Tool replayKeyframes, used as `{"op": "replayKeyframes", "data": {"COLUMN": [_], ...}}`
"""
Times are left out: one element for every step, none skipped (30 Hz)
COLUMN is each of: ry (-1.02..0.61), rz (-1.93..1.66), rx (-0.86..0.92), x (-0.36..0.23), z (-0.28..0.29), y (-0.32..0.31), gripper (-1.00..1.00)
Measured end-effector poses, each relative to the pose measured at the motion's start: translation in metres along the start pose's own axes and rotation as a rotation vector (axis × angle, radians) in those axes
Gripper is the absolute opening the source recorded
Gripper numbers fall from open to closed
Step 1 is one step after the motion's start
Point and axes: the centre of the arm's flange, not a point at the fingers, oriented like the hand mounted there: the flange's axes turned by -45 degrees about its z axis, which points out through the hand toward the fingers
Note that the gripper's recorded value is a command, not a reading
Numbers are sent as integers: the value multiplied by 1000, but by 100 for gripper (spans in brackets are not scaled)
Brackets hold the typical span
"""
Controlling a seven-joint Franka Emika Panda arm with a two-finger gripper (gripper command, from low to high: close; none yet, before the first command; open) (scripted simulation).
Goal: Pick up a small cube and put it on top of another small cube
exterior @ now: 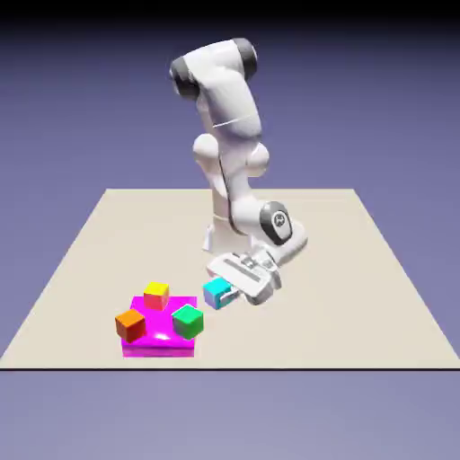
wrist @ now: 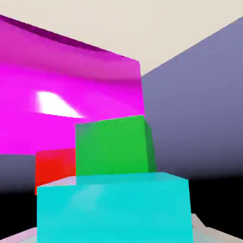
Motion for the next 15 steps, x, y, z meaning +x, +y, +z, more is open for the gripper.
{"op": "replayKeyframes", "data": {"ry": [-7, -14, -16, -15, -15, -15, -16, -17, -17, -17, -16, -15, -15, -15, -16], "rz": [-20, -43, -51, -50, -49, -50, -51, -52, -52, -52, -50, -49, -49, -50, -51], "rx": [-16, -31, -37, -38, -38, -38, -38, -37, -39, -39, -40, -41, -41, -41, -40], "x": [-9, -18, -19, -17, -14, -10, -6, -2, -2, -2, -7, -11, -14, -17, -20], "z": [5, 10, 17, 27, 37, 47, 58, 66, 66, 66, 56, 45, 35, 25, 16], "y": [-3, -6, -7, -6, -5, -5, -6, -6, -6, -6, -5, -5, -5, -6, -7], "gripper": [-100, -100, -100, -100, -100, -100, -100, 100, 100, 100, 100, 100, 100, 100, 100]}}
